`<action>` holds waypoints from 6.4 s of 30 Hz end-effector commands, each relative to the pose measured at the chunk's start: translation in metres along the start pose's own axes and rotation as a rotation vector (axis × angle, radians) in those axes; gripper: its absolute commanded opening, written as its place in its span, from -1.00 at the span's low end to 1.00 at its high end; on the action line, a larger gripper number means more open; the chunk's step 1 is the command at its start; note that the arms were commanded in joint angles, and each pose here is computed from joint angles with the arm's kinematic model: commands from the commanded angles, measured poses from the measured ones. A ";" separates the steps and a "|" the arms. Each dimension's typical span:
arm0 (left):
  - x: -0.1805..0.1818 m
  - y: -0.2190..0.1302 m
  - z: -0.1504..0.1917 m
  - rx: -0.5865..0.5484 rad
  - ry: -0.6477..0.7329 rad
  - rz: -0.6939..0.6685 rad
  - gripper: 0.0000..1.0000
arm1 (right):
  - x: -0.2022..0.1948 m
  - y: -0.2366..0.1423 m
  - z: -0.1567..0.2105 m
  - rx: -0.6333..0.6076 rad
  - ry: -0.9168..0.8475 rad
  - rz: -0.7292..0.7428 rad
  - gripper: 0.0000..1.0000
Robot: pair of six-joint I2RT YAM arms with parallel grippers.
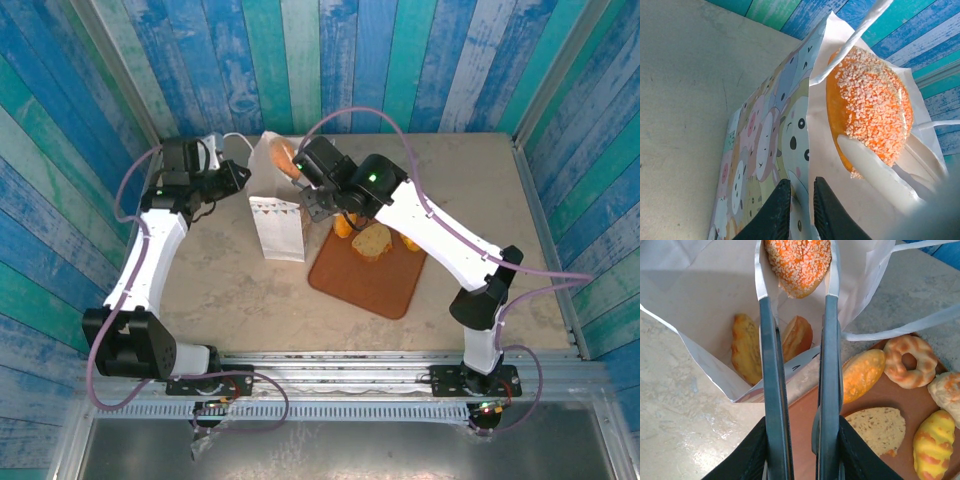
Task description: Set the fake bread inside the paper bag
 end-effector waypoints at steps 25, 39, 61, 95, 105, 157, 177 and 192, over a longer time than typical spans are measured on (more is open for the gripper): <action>-0.007 -0.014 0.001 -0.028 0.025 0.011 -0.65 | -0.010 -0.010 -0.008 -0.029 0.035 -0.037 -0.07; -0.019 -0.025 -0.003 -0.048 0.034 0.049 -0.38 | -0.021 -0.038 -0.014 -0.113 0.074 -0.029 -0.11; -0.047 -0.068 -0.009 -0.113 0.112 0.095 0.60 | -0.015 -0.109 -0.028 -0.331 0.154 -0.218 -0.18; -0.015 -0.118 0.021 -0.277 0.124 -0.058 0.88 | -0.135 -0.088 0.196 0.107 0.315 0.211 -0.14; -0.012 -0.120 0.028 -0.273 0.121 -0.063 0.88 | -0.162 -0.039 0.246 0.371 0.331 0.255 -0.13; -0.019 -0.131 0.018 -0.267 0.131 -0.098 0.89 | -0.151 -0.009 0.252 0.449 0.330 0.104 -0.39; -0.034 -0.130 0.006 -0.195 0.147 -0.091 0.94 | -0.123 -0.089 0.250 0.330 0.319 0.102 -0.41; -0.029 -0.094 -0.002 -0.140 0.106 -0.065 0.93 | -0.088 -0.117 0.221 0.222 0.222 0.019 -0.43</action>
Point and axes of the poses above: each hand's point on the last joint's axis, 136 mm out from that joint toward the fingers, its own y axis out along the fingers, its own x axis along the line the jaws close on, z = x × y, the point moved 1 cm from there along -y, back along the fingers, and after that the axes turned 6 degrees about -y, right-handed, at the moved point
